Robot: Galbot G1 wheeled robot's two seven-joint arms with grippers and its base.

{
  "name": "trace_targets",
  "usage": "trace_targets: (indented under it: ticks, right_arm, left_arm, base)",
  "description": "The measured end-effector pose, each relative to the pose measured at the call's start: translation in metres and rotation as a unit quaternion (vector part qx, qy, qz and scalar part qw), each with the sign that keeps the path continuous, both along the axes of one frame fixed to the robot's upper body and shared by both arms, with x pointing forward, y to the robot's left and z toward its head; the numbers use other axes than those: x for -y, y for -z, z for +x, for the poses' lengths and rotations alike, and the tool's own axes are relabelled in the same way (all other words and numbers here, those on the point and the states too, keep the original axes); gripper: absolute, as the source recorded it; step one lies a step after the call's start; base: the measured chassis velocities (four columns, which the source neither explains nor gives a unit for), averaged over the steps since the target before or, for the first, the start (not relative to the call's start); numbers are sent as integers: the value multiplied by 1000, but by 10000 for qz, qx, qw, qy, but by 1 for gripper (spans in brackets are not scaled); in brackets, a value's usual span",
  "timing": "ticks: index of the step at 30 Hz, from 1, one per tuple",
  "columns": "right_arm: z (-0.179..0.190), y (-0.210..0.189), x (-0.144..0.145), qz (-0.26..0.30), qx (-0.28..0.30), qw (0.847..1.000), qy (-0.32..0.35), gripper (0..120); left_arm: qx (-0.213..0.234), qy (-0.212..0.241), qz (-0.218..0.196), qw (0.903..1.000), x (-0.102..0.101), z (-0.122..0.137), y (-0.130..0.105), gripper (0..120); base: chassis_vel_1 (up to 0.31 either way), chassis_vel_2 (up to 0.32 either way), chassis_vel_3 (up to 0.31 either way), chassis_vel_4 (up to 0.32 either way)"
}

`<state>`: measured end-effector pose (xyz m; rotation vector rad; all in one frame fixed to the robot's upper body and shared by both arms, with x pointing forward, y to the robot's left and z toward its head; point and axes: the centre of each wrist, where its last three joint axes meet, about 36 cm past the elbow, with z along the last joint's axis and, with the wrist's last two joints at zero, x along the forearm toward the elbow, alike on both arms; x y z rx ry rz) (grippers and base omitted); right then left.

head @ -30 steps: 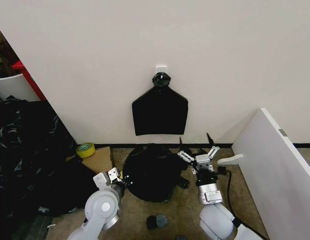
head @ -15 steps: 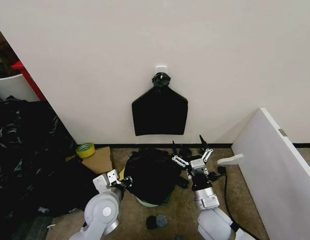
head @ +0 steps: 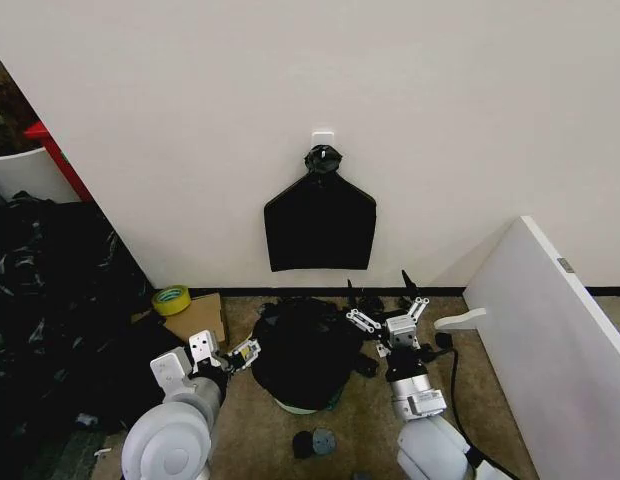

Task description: Place the garbage bag over the trash bin.

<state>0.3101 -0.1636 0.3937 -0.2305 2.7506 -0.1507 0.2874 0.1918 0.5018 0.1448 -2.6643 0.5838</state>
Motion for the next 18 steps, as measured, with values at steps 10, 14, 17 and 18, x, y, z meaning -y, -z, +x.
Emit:
trace_targets:
  ticks: [10,14,17,18]
  right_arm:
    - [21,-49,41,400,-63,9990,-201,100]
    - [30,-50,56,200,42,9997,113,100]
    - [36,-51,73,147,70,9986,499,100]
    - [36,-53,79,165,-4,9983,564,100]
  left_arm:
    - [3736,-165,1805,9097,-20,0,27,100]
    - [3871,-125,1797,9042,-25,2,36,100]
    - [3825,-68,1640,9093,-26,6,44,100]
    - [3829,-6,1586,9101,-25,7,47,100]
  base:
    - [0,0,0,0]
    - [0,0,0,0]
    - [0,0,0,0]
    - [0,0,0,0]
